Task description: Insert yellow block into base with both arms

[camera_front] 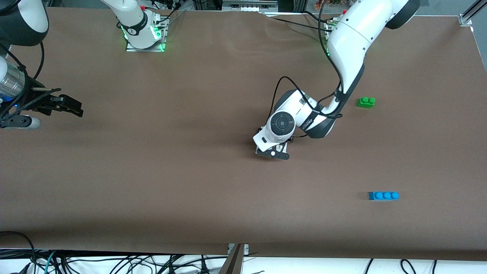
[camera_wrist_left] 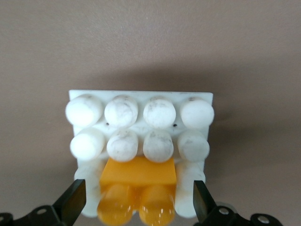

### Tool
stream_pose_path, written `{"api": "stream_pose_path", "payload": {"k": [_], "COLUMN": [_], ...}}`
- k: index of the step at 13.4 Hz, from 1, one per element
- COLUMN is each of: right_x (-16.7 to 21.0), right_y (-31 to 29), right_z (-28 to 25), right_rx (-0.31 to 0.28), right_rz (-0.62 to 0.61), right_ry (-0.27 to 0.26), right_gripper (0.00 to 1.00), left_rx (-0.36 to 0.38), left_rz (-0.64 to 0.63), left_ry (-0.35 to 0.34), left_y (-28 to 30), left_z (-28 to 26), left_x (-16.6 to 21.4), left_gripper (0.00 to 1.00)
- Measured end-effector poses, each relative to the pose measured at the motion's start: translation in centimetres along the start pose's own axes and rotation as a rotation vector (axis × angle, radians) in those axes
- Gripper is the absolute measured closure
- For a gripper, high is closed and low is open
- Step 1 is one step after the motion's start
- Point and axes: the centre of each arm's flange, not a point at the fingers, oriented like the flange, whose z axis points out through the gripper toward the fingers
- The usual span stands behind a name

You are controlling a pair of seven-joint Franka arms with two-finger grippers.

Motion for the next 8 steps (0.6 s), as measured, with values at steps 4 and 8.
{"api": "stream_pose_path", "payload": {"k": [4, 8], "right_x": [0.0, 0.0], "right_y": [-0.1, -0.3], "right_z": [0.0, 0.0], "right_rx": [0.005, 0.04], "right_rz": [0.001, 0.006], "right_ry": [0.0, -0.002], "right_gripper": [0.0, 0.0], "left_rx": [0.038, 0.046], "left_rz": [-0.034, -0.16], "left_ry": [0.022, 0.116], "left_y": [-1.3, -10.2], "left_z": [-9.3, -23.4], "left_x": [-1.4, -3.4], "left_gripper": [0.0, 0.0]}}
